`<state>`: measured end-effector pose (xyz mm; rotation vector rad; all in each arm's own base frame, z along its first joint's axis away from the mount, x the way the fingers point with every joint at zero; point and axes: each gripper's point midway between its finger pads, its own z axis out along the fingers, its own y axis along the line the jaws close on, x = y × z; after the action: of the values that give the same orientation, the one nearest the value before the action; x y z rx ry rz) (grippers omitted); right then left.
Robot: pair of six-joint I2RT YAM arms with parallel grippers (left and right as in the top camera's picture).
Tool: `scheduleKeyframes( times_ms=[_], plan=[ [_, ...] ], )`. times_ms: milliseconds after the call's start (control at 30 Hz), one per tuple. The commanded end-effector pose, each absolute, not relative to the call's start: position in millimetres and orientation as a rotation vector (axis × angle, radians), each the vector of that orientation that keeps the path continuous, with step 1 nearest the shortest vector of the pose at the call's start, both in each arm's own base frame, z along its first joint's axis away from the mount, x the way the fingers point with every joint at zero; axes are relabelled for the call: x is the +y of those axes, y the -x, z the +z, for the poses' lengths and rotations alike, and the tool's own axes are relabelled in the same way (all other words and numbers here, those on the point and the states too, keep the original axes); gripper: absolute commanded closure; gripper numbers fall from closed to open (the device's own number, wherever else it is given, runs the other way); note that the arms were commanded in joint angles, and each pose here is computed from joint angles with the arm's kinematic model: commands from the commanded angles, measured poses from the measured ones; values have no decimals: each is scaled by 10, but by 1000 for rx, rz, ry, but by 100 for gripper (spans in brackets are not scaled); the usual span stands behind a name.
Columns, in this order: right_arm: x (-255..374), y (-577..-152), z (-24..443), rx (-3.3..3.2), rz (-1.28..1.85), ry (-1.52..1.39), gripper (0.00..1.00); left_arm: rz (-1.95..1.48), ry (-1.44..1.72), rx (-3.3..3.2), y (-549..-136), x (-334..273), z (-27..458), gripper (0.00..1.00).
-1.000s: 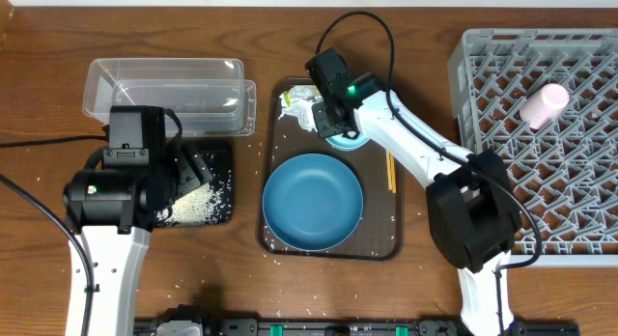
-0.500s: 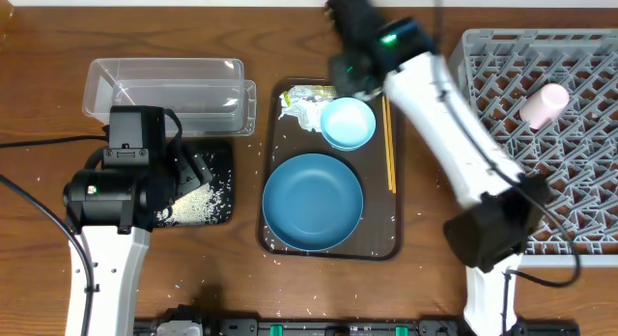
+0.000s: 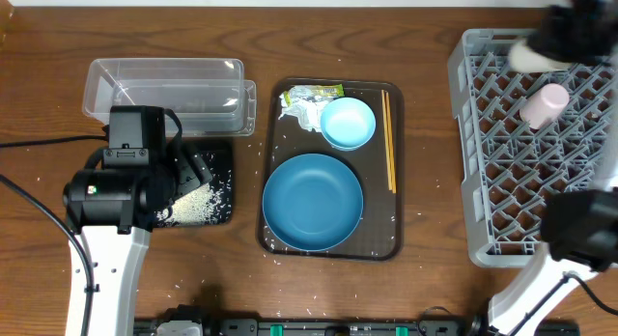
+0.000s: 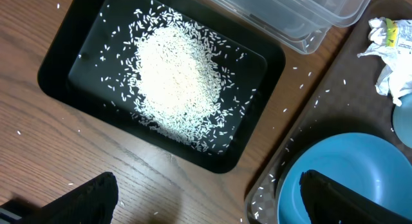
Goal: Sort waste into correct bins and load items into the dishwasher rack
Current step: 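Carry the white cup with the right gripper into the grey rack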
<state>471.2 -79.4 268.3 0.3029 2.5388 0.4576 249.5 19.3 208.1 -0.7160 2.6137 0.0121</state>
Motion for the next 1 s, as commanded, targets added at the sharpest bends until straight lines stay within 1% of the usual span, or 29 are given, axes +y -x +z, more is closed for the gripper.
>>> scheduleKeyframes(
  times_ms=[0,200,367,667,967],
  plan=[
    [-1004,-4669,2760,2420,706,-259,99,20,722,2605,-2500,218,2107,7],
    [-1609,-4628,2660,2206,899,-323,99,19,722,2605,-2500,217,2107,7],
    [-1928,-4525,2725,1960,1066,-246,99,19,722,2605,-2499,217,2106,7],
    [-2340,-4465,2150,1871,1113,-438,99,19,722,2605,-2499,217,2106,7],
    [-2346,-4512,1759,1849,1198,-561,99,20,722,2605,-2499,218,2107,7]
  ],
)
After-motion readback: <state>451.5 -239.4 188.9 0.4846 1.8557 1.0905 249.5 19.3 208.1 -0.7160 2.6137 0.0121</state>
